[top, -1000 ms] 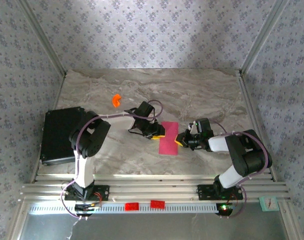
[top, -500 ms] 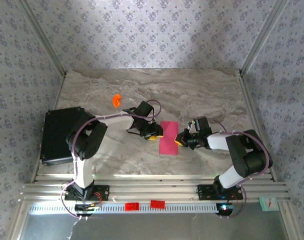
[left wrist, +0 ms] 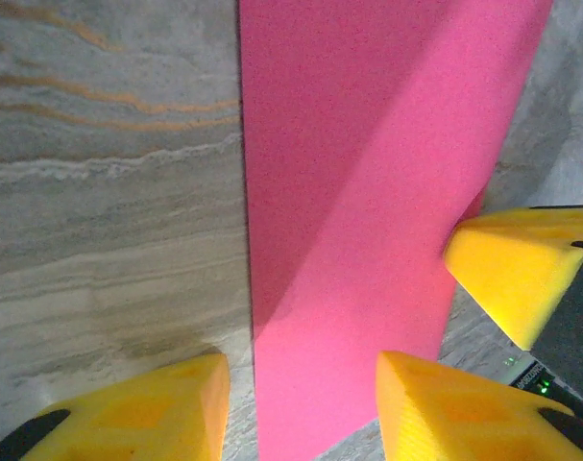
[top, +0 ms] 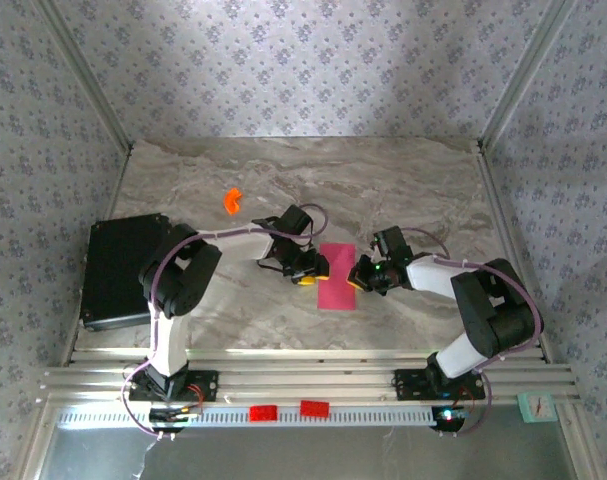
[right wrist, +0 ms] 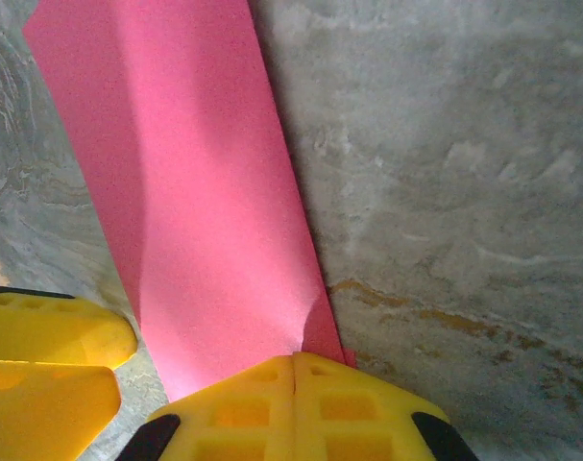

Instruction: Fold a paper plane with a square sheet of paper (pick it up from the middle)

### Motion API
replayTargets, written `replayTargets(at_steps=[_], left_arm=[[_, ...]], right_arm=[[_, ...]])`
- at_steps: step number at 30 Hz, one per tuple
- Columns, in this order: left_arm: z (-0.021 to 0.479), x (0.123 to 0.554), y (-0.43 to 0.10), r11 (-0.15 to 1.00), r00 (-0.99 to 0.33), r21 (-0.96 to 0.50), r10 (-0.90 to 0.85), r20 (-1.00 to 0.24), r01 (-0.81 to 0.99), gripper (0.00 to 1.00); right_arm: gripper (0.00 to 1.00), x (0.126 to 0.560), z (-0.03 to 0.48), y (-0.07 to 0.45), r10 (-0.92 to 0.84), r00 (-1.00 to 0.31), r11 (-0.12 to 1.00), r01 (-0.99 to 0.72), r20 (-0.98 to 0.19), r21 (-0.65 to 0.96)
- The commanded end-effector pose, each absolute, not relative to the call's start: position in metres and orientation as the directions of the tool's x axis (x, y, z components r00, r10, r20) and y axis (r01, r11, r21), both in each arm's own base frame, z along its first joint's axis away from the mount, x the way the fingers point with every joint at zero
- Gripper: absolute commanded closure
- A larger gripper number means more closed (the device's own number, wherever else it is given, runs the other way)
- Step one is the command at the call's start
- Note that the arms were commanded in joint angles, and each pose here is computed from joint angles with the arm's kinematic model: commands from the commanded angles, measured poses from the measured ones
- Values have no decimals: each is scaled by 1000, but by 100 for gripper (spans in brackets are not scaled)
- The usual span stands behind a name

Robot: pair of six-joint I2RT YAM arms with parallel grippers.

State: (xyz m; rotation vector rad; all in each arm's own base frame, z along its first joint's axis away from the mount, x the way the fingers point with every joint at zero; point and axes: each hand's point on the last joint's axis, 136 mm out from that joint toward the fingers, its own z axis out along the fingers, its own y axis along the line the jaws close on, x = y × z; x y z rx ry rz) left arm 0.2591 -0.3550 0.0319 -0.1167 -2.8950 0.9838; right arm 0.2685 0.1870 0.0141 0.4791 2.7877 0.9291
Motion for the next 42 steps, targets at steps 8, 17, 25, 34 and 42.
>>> replayTargets(at_steps=[8, 17, 25, 34, 42], left_arm=[[40, 253, -379, 745, -984, -659, 173, 40, 104, 59], [54, 257, -380, 723, -987, -679, 162, -14, 129, 60], [67, 264, -382, 694, -990, -708, 130, -58, 132, 59], [69, 277, -379, 675, -992, -726, 97, -85, 128, 57], [63, 290, -381, 663, -992, -738, 88, -91, 127, 56]], right_arm=[[99, 219, -41, 146, 399, -915, 838, 393, 65, 380], [99, 219, -38, 147, 396, -916, 831, 387, 63, 399], [98, 223, -35, 148, 412, -909, 802, 396, 65, 447], [98, 225, -33, 151, 419, -906, 779, 393, 61, 489], [98, 226, -33, 153, 417, -907, 769, 390, 64, 506]])
